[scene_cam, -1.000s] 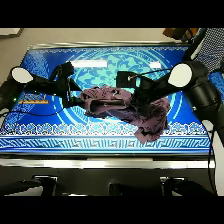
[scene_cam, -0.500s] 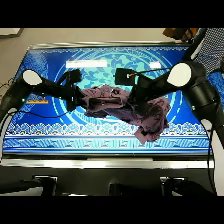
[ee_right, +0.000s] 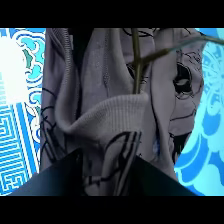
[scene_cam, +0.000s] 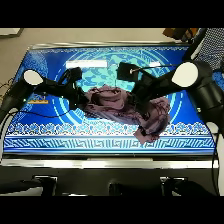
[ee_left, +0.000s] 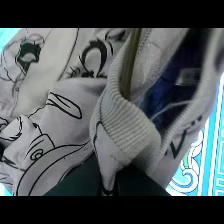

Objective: Fold the clothes and pants, and hang the long-sleeved shirts on hangers.

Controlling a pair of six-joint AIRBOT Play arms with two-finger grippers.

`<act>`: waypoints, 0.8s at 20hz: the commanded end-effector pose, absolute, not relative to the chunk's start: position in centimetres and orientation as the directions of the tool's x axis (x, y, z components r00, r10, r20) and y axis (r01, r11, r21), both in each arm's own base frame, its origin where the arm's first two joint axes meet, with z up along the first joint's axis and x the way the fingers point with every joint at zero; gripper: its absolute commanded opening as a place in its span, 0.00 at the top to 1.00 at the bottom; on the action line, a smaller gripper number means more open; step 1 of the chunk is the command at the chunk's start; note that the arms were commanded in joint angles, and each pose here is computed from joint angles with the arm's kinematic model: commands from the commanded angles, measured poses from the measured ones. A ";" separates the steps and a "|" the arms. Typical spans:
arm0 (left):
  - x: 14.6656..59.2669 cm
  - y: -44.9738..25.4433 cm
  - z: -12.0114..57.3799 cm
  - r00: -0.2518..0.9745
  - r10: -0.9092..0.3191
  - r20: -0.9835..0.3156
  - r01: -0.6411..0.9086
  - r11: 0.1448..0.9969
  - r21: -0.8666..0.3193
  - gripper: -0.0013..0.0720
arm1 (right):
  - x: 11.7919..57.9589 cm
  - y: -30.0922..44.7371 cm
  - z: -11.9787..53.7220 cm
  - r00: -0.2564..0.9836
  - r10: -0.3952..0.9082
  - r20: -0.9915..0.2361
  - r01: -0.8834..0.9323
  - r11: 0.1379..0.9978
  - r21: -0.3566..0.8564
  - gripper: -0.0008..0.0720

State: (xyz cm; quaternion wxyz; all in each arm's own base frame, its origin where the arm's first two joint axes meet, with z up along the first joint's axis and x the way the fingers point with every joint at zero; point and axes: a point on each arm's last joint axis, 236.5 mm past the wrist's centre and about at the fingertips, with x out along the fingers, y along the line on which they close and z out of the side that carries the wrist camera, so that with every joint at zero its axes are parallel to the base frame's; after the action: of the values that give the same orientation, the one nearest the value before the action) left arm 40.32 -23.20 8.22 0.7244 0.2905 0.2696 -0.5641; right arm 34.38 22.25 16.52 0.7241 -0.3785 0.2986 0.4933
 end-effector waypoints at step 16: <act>36.9 -24.8 15.9 0.298 -0.701 -0.648 0.949 0.148 0.277 0.95 | 36.0 6.2 18.0 0.509 0.428 -0.747 -0.740 0.661 -0.125 0.14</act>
State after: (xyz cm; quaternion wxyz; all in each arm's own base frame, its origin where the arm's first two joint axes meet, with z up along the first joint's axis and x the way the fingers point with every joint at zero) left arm 37.62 -24.18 14.89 0.7353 0.3274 0.1998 -0.5588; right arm 35.68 4.87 20.39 0.8552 -0.2383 0.3569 0.2905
